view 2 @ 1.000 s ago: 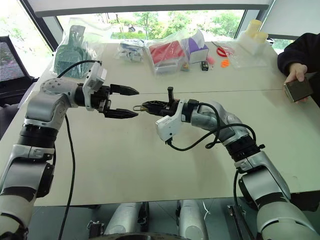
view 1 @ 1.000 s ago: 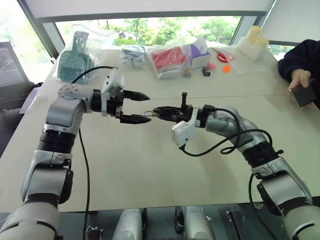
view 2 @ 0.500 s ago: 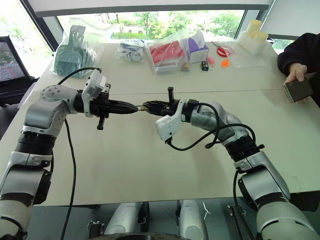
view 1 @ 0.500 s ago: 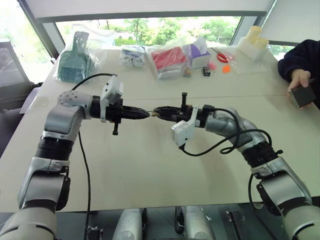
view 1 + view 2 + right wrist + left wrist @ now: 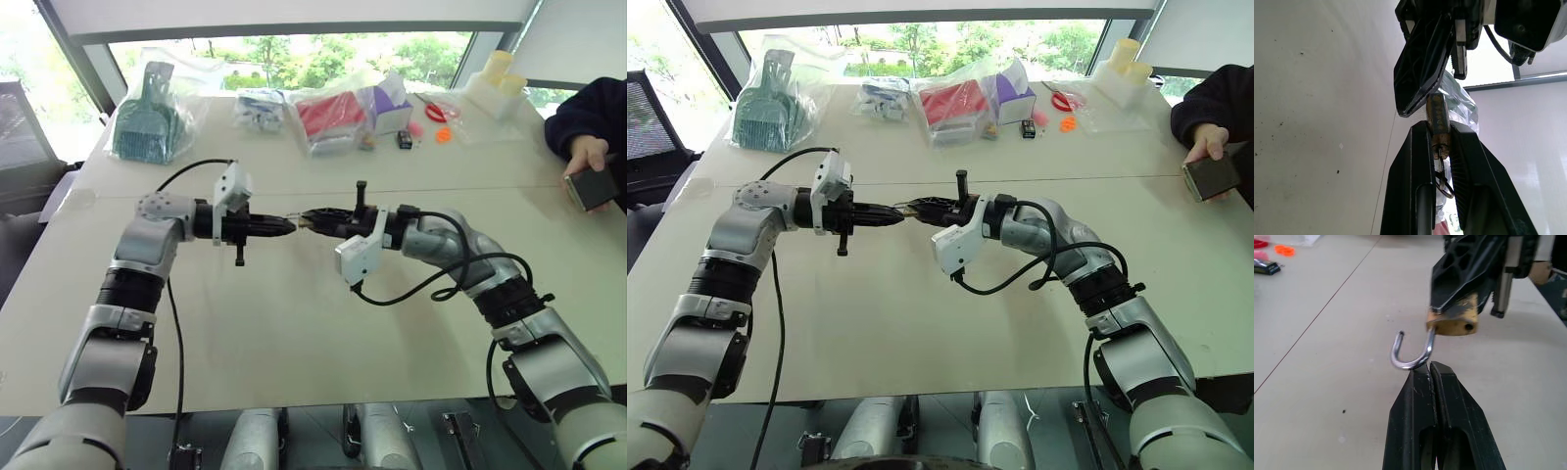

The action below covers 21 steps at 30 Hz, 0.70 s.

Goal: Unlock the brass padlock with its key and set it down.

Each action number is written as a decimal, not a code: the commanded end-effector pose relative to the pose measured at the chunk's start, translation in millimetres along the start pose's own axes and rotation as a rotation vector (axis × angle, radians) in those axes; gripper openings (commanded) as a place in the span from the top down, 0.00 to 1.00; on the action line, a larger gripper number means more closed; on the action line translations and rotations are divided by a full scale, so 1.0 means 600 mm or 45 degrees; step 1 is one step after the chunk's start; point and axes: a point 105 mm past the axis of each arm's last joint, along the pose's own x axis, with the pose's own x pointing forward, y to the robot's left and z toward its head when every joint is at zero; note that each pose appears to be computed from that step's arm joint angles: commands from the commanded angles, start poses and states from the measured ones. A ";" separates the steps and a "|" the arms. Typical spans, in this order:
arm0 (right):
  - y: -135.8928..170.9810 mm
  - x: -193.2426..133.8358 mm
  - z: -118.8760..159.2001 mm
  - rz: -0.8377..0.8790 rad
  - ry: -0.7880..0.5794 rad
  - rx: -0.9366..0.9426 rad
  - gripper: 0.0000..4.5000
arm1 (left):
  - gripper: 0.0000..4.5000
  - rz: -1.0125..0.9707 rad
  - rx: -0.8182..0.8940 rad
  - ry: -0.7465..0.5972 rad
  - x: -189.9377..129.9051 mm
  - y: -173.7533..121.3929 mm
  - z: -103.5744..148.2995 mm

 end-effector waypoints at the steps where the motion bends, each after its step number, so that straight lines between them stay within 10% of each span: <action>1: -0.030 0.001 0.016 -0.067 -0.047 -0.044 1.00 | 0.99 0.019 0.080 -0.026 -0.003 0.009 0.023; 21: 0.093 0.028 -0.032 0.113 0.106 0.072 1.00 | 0.99 0.147 0.024 0.055 -0.053 -0.030 -0.016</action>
